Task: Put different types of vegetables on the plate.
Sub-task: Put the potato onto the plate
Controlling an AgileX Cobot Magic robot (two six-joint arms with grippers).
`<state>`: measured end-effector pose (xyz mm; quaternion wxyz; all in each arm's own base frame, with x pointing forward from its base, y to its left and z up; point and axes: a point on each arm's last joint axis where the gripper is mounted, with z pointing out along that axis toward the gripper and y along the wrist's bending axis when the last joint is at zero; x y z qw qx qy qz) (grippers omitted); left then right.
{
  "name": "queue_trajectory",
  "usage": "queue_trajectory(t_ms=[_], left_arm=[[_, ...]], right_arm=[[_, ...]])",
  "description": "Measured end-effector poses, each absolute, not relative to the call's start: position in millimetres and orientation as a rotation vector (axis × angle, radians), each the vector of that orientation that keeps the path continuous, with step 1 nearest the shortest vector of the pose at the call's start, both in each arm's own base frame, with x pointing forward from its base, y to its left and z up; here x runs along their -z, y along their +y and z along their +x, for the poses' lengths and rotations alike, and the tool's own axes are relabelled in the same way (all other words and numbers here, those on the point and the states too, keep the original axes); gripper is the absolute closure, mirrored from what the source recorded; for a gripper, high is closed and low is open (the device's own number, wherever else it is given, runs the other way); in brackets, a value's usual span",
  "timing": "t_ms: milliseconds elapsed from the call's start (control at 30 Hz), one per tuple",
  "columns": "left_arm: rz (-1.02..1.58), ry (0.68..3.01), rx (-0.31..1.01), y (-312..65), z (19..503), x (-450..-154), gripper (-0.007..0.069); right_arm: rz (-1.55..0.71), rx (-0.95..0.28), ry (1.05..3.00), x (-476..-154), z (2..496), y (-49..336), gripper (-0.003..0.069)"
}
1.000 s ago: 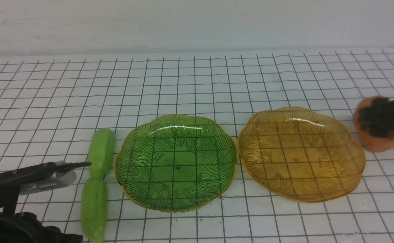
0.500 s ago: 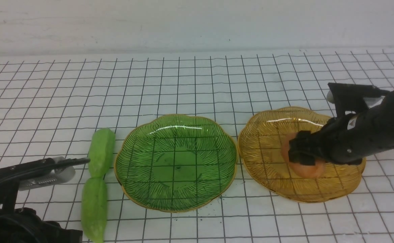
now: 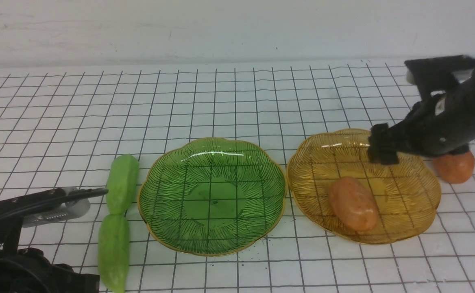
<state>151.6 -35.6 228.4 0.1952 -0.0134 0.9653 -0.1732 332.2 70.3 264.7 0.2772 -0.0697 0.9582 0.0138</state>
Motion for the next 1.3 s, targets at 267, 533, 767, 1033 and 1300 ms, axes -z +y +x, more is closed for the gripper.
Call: queue_trajectory(t_ms=[267, 533, 767, 1033, 1300], left_arm=[[-0.036, 2.705, 0.485, -35.9, 151.8, -228.3, 0.0612], [-0.036, 2.705, 0.485, -35.9, 151.8, -228.3, 0.0612], [-0.036, 2.705, 0.485, -35.9, 151.8, -228.3, 0.0612], [-0.036, 2.705, 0.485, -35.9, 151.8, -228.3, 0.0612], [-0.036, 2.705, 0.485, -35.9, 151.8, -228.3, 0.0612]], right_arm=[[0.228, 0.222, 2.530, -240.9, 363.2, -10.6, -0.0017], [0.178, 0.263, 2.570, -197.8, 381.9, -14.0, 0.0013], [0.163, 0.322, 2.593, -175.6, 388.4, -17.1, 0.0034], [0.142, 0.363, 2.569, -176.0, 390.3, -19.4, 0.0133], [0.160, 0.357, 2.572, -176.4, 390.2, -19.4, 0.0340]])
